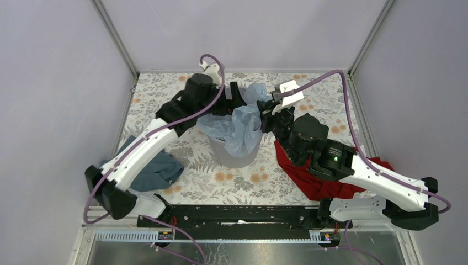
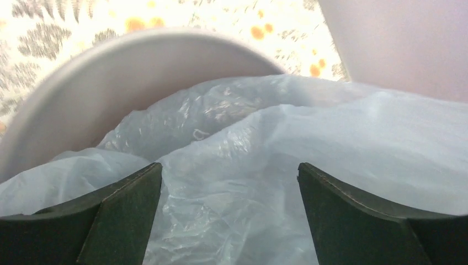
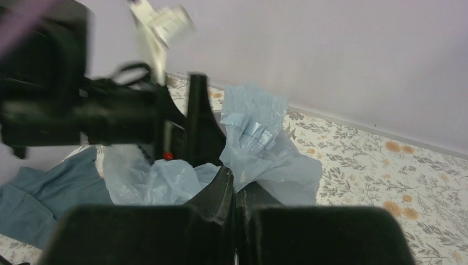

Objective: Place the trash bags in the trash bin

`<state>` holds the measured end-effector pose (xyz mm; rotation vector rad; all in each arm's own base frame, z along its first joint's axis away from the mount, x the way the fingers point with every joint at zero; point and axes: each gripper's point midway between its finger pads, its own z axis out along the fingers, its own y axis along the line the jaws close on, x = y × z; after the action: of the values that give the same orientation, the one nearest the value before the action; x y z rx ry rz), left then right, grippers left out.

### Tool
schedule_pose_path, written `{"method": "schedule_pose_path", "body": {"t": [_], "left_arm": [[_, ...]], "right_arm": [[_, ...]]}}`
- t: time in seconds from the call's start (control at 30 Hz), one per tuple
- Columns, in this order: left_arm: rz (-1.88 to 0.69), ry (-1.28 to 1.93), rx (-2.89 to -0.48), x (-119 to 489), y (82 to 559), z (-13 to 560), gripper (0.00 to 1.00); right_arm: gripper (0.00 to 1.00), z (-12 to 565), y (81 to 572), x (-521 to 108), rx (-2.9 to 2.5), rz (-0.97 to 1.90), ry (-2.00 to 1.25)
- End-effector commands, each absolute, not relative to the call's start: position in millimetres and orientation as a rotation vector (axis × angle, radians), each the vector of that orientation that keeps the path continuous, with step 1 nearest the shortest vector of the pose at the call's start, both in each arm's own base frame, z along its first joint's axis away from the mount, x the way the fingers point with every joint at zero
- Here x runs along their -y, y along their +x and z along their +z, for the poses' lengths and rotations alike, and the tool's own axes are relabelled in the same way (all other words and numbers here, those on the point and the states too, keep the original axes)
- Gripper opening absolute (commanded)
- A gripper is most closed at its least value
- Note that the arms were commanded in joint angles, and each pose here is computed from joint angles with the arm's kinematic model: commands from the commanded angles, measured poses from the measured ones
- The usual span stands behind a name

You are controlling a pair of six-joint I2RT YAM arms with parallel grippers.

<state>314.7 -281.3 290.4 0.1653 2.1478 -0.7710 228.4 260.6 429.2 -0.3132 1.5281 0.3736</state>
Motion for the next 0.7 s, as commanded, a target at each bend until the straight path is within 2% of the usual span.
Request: {"method": "schedule_pose_path", "body": {"t": [0.0,0.17,0.33,0.4,0.5,0.67], "left_arm": [[-0.787,0.198,-1.859,251.9,296.6,399.2,0.99],[-0.724,0.240,-1.772,220.6,270.7,419.0,0.99],[-1.077,0.531,-1.589,251.7,202.4,427.3,0.99],[-1.222,0.558,-1.582,266.7,190.8,419.7,0.99],[-1.285,0.532,-1.689,285.9,201.9,392.6,0.99],[-1.067,0.261,-1.929,282.7,260.1,337.7,0.96]], "right_arm": [[0.00,442.3,233.7,-254.9,-1.498,0.375,-0.258],[0.00,442.1,242.7,-254.0,-1.520,0.349,-0.211],[0.00,451.0,259.9,-271.0,-1.560,0.471,-0.132],[0.00,456.3,265.3,-283.4,-1.564,0.557,-0.128],[0.00,460.5,273.6,-297.3,-1.577,0.624,-0.127],[0.00,466.3,273.2,-307.6,-1.590,0.716,-0.131]]}}
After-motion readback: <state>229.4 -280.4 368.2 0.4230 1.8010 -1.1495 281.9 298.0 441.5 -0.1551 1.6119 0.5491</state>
